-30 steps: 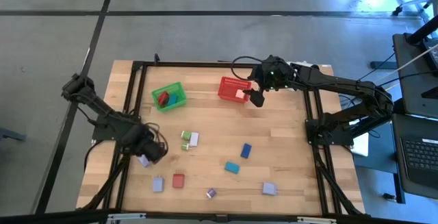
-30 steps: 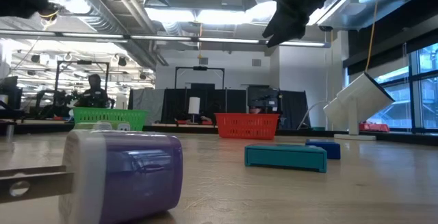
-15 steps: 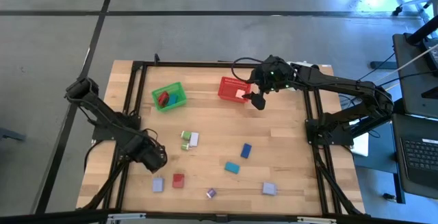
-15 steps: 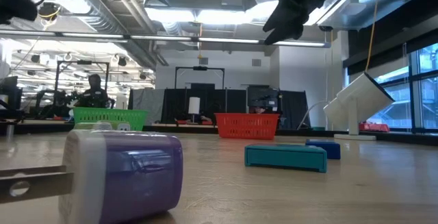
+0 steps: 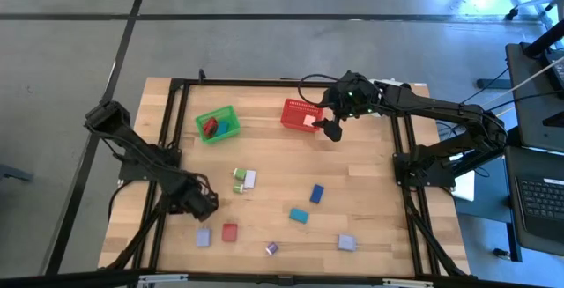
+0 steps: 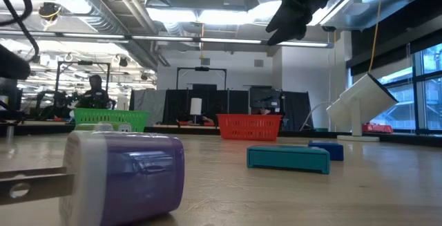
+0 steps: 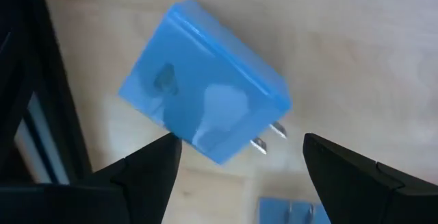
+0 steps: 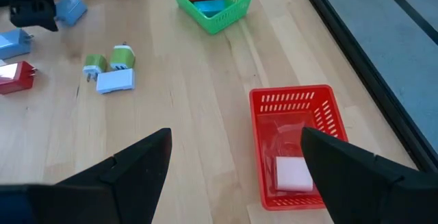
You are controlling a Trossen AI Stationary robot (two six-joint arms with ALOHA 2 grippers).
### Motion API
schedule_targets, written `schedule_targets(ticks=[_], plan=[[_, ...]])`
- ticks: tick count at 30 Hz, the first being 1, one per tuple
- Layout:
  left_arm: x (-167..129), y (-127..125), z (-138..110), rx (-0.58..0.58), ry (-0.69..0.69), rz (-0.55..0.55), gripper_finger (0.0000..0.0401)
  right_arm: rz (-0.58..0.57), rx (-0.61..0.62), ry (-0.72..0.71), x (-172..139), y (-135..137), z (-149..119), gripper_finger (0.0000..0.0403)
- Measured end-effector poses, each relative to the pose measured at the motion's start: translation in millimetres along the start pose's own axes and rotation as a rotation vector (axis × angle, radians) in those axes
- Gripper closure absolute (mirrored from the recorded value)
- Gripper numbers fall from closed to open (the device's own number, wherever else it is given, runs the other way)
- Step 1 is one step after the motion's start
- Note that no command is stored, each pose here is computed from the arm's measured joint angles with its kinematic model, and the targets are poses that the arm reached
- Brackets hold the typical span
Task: Pick & Place Office items
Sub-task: Put the top left purple charger adapter into the red bin, then put the top green charger adapter into the red bin
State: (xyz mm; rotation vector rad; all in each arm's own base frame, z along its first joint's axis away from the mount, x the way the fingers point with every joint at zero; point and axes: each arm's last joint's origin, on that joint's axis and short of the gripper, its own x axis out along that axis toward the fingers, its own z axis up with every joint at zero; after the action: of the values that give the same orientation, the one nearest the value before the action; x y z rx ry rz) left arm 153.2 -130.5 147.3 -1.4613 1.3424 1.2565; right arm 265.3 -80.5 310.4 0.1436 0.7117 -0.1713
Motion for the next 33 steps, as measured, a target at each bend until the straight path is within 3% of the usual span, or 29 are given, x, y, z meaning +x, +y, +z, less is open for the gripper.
schedule_targets(ticks=[5,13,19,22,28,33], plan=[[5.0,-1.1,9.3,0.022,-0.081,-0.061,0.01,0.0,-0.003,0.0,0.0,0.0,0.0,0.0075],[-3.7,-24.7,24.9,0.161,-0.381,-0.366,0.0112,0.0,-0.03,-0.001,0.0,0.0,0.1,0.0076],[-33.4,-38.9,18.7,0.557,-0.418,-0.387,0.0126,0.0,-0.026,-0.001,0.0,0.0,0.1,0.0075],[-49.7,-44.0,17.6,0.743,-0.371,-0.379,0.0131,-0.001,-0.025,-0.001,0.0,0.0,0.1,0.0076],[-72.3,-56.2,34.1,0.982,-0.425,-0.334,0.0132,-0.003,0.016,-0.001,0.0,-0.1,0.1,0.0076],[-78.6,-69.0,57.0,1.062,-0.441,-0.298,0.0132,-0.003,0.059,-0.002,-0.1,-0.1,0.1,0.0076]])
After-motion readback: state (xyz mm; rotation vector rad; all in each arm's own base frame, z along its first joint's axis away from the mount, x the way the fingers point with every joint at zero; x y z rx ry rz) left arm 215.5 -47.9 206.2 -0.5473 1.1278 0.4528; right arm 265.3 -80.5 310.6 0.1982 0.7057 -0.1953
